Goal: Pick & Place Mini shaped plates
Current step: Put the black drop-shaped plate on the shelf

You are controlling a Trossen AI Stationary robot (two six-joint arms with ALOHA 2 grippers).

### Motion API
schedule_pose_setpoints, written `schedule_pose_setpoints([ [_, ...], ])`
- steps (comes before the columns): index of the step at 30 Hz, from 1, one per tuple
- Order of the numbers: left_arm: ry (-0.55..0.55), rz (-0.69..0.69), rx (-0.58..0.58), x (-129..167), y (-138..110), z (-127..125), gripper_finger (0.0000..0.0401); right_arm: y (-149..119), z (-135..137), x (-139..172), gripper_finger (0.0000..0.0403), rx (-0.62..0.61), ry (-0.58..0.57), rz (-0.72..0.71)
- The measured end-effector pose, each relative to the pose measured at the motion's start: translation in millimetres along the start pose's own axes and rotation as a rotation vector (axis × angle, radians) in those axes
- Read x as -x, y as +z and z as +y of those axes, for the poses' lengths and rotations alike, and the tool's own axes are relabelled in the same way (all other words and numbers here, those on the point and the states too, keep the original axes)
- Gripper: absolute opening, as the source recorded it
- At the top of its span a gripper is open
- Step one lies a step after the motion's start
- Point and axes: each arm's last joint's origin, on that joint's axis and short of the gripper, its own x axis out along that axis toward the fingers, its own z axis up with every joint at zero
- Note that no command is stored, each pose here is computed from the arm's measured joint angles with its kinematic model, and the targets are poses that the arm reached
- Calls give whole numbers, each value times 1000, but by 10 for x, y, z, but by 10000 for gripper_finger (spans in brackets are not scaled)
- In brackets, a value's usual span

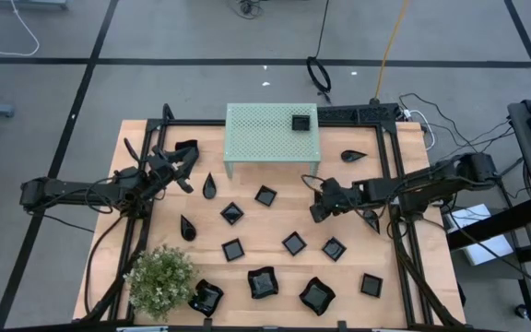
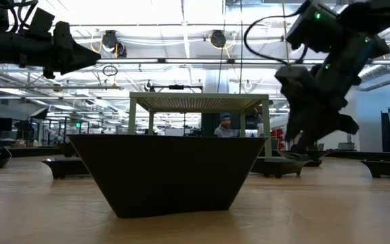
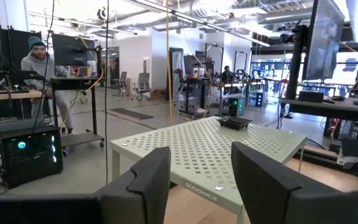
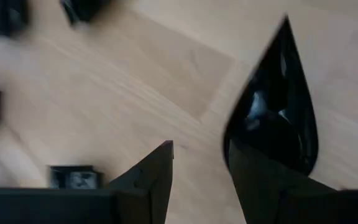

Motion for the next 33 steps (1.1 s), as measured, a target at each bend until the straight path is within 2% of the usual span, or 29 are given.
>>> schedule_pose_setpoints([
  [7, 0, -1, 1, 0, 1, 0, 173, -66, -14, -204, 145, 48, -59, 13],
  [13, 0, 1, 0, 0, -1, 0, 173, -86, -40, -276, 130, 203, -95, 24],
  [18, 0, 0, 0, 0, 0, 0, 173, -92, -63, -282, 94, 308, -123, 25],
  [24, 0, 0, 0, 0, 0, 0, 173, -98, -74, -284, 13, 375, -129, 37],
  [30, 0, 0, 0, 0, 0, 0, 173, -73, -53, -148, 2, 396, -92, 21],
  [33, -1, 0, 0, 0, 0, 0, 173, -43, 1, 25, 1, 422, -18, -13],
])
